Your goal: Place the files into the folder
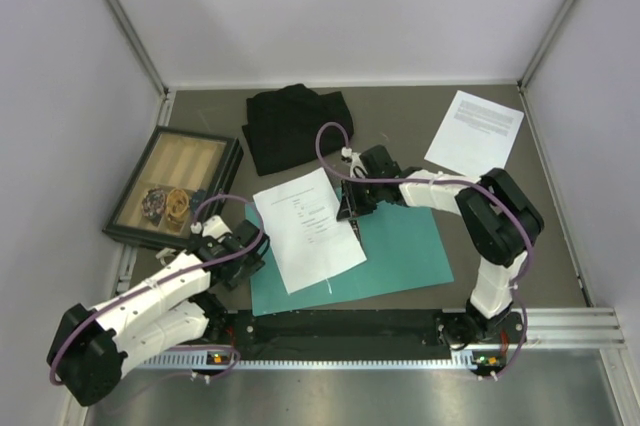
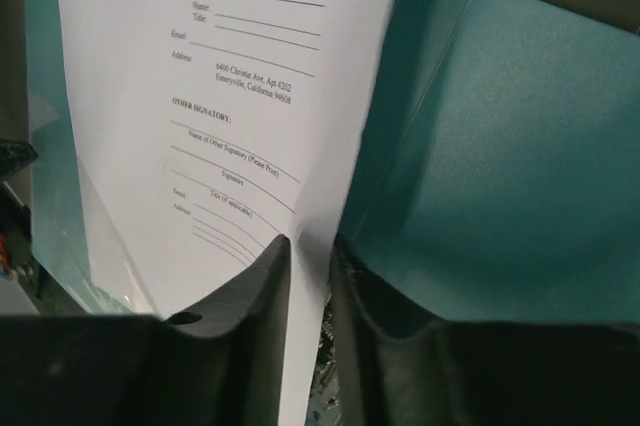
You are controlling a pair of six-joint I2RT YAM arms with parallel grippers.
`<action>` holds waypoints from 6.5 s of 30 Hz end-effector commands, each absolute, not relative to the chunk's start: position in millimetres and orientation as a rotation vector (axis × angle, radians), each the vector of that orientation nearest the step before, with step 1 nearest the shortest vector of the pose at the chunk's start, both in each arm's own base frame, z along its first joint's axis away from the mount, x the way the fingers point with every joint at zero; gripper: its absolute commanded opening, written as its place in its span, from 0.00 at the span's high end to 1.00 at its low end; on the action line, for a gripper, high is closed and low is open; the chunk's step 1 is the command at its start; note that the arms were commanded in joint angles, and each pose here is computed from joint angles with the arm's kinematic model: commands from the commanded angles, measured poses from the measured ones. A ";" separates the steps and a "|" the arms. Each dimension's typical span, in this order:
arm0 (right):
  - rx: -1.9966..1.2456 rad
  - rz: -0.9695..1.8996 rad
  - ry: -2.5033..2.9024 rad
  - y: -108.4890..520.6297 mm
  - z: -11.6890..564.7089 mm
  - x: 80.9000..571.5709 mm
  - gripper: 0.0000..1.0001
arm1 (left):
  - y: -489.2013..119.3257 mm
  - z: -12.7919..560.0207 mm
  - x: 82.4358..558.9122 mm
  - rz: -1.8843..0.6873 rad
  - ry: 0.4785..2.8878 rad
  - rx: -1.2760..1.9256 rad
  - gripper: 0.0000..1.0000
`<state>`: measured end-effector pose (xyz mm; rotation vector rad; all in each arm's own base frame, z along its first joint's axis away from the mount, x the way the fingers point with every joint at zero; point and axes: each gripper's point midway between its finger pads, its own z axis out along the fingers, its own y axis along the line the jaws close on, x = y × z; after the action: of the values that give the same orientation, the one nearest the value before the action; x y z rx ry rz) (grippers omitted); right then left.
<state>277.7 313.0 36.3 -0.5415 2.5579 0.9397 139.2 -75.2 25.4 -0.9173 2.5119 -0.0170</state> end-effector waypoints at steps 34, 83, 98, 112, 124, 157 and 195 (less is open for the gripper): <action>-0.063 0.962 2.452 316.6 51.3 233.0 1.00 | -97.8 25.0 146.1 -0.321 2.431 -0.938 0.16; 0.110 1.072 2.502 340.9 35.4 204.0 1.00 | -109.5 29.6 147.3 -0.464 2.404 -0.899 0.01; 0.075 1.110 2.504 352.7 35.4 192.7 1.00 | -110.8 29.6 148.0 -0.476 2.399 -0.904 0.01; -0.046 1.138 2.515 368.3 30.5 189.4 1.00 | -109.0 31.3 146.2 -0.471 2.401 -0.906 0.01; -0.074 1.045 2.546 357.9 31.3 185.1 1.00 | -110.5 31.9 147.6 -0.480 2.397 -0.905 0.01; -0.309 0.713 2.501 261.9 122.4 204.1 0.21 | -272.0 132.1 233.2 -1.012 2.413 -0.151 0.25; -0.119 0.809 2.538 210.6 86.3 186.6 0.35 | -320.6 18.5 260.4 -0.312 2.723 -0.363 0.90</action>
<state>178.8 203.9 80.0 -0.1293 2.5882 0.7590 268.6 -332.6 26.8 -0.3413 2.7006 -0.4502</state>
